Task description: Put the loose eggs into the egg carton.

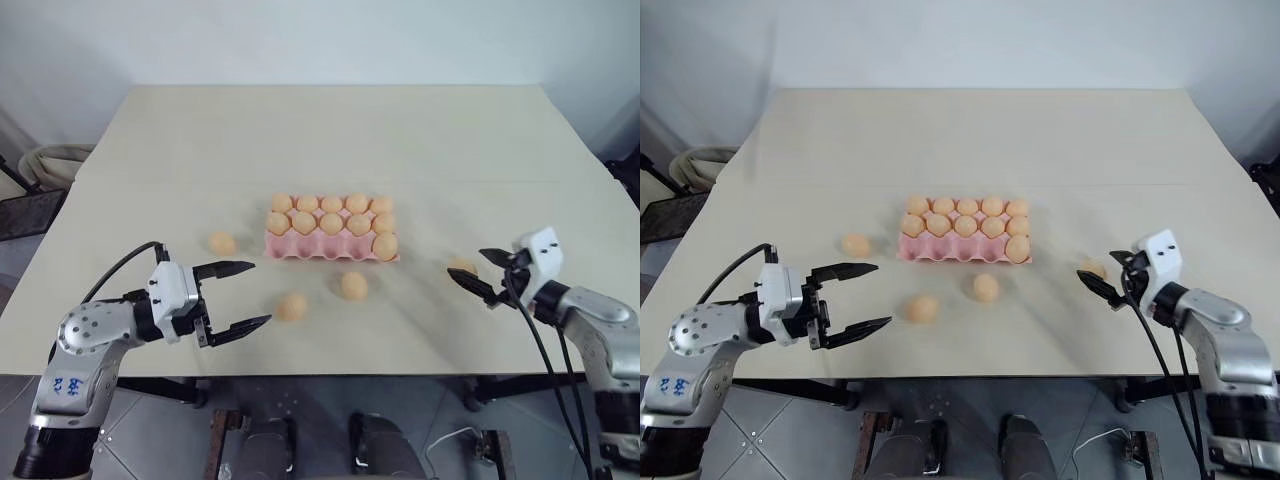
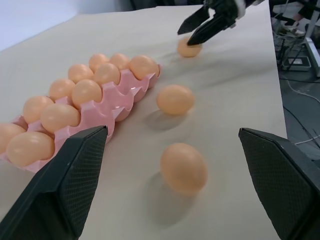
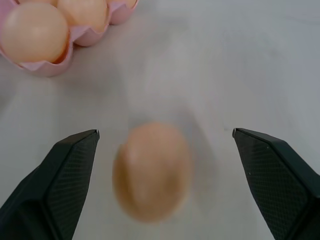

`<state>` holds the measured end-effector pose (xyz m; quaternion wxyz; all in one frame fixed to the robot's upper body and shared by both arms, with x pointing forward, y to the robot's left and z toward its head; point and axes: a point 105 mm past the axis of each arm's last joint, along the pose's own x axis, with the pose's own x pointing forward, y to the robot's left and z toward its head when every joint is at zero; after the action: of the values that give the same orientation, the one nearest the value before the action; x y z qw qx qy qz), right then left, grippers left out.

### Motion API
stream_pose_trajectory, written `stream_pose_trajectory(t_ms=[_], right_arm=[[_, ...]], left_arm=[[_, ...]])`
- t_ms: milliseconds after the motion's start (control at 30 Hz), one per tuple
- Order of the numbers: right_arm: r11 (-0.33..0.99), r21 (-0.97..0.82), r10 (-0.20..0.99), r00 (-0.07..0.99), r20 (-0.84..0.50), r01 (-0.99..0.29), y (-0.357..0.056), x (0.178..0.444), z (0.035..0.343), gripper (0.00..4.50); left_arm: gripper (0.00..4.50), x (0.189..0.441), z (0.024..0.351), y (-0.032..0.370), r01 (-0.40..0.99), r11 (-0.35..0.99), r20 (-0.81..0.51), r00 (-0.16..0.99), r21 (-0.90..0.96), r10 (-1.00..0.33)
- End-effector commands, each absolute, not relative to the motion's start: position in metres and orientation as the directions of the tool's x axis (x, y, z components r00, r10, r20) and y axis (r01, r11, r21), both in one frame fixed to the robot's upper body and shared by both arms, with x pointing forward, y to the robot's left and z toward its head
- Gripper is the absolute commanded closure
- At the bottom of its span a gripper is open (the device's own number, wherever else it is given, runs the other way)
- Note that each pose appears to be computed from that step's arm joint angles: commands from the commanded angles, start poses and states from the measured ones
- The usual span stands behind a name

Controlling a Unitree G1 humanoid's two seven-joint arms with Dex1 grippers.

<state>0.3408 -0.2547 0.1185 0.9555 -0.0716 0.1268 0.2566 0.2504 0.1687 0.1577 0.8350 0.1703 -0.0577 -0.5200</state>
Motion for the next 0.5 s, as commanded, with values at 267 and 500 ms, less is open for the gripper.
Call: stream_pose_trajectory(t_ms=[267,500], right_arm=[[0.794,-0.116,0.56,0.792,-0.243,-0.597,-0.239,0.34,0.131,2.39],[0.67,-0.204,0.704,0.698,-0.128,-0.714,-0.166,0.35,0.178,2.67]], left_arm=[[0.0,0.245,0.175,0.178,0.789,0.485,-0.014,0.529,0.378,-0.849],[0.0,0.243,0.172,0.183,0.786,0.508,-0.012,0.546,0.351,-0.837]])
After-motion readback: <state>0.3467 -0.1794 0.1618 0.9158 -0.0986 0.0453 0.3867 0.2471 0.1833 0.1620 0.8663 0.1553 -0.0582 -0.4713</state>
